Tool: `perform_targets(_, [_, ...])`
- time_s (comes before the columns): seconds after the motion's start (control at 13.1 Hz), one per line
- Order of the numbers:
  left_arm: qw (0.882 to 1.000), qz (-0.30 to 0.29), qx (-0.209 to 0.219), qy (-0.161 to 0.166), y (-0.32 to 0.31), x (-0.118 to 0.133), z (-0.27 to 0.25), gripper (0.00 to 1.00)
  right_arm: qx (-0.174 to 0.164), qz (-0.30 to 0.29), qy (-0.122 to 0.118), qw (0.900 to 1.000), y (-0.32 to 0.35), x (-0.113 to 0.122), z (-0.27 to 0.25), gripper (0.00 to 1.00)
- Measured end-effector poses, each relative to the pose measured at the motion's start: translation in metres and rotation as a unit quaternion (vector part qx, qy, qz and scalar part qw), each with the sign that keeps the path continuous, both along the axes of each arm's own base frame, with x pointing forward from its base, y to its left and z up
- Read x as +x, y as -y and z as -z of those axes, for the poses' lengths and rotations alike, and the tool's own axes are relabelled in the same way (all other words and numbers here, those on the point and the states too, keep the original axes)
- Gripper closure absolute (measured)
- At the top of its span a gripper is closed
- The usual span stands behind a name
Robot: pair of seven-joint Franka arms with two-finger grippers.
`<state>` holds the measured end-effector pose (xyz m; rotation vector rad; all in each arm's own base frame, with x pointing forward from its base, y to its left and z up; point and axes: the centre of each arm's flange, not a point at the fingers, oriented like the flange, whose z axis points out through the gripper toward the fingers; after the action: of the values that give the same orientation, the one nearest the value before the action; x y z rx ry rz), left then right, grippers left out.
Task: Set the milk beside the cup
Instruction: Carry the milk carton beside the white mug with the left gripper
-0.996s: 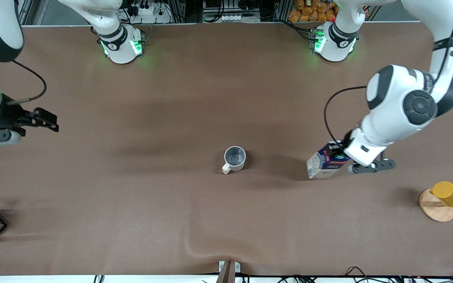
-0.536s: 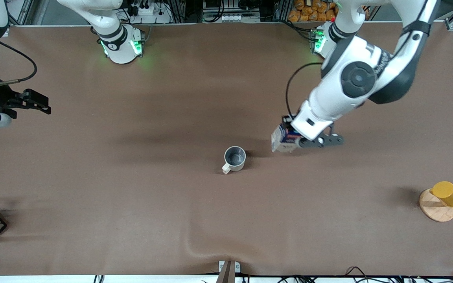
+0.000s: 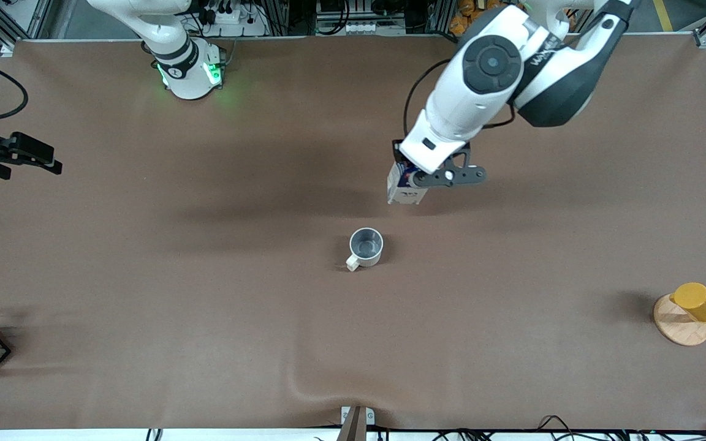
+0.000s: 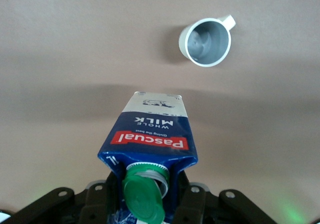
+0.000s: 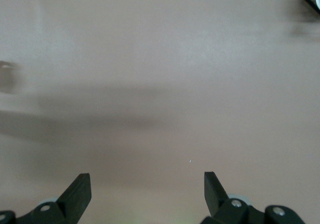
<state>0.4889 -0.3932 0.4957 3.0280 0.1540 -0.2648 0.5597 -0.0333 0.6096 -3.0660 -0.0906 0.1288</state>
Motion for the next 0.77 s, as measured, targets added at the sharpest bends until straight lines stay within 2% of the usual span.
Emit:
perform_targets(0.15, [1.000,0.009,0.003,-0.007,0.016,-0.011,0.007,0.56,0.000,-0.001,-0.003,1.000,-0.001,-0.002,-0.002,0.00])
perform_targets(0.54, [0.999,0.037,0.014,-0.026,0.044,-0.015,0.050,0.56,-0.011,0.000,0.009,1.000,0.002,-0.009,-0.017,0.00])
perform_targets(0.77, [0.999,0.040,0.018,-0.014,0.070,-0.015,0.073,0.56,-0.011,0.002,0.005,1.000,0.004,-0.010,-0.013,0.00])
